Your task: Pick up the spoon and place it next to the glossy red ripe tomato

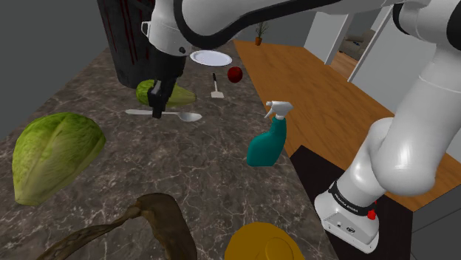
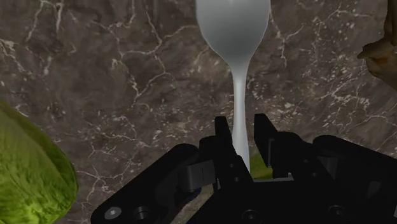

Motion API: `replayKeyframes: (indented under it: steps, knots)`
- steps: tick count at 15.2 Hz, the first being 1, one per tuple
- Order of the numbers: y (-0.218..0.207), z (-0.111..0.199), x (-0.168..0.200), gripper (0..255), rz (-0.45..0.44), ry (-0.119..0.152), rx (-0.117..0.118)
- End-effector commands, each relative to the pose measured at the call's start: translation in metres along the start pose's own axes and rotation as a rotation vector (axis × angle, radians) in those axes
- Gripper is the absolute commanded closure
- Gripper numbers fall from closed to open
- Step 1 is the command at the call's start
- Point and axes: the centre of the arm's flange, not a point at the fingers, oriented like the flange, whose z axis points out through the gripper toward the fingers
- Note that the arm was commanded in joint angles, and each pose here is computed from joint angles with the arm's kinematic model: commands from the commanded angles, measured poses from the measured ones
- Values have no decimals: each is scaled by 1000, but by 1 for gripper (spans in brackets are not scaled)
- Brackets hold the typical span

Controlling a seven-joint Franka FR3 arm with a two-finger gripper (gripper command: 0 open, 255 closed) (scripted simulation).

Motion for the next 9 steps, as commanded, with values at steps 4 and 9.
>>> replayKeyframes:
  steps: [4,9]
  knots:
    - [55,-15,-32,255,-2,0,1]
    - [110,-29,-65,255,-2,0,1]
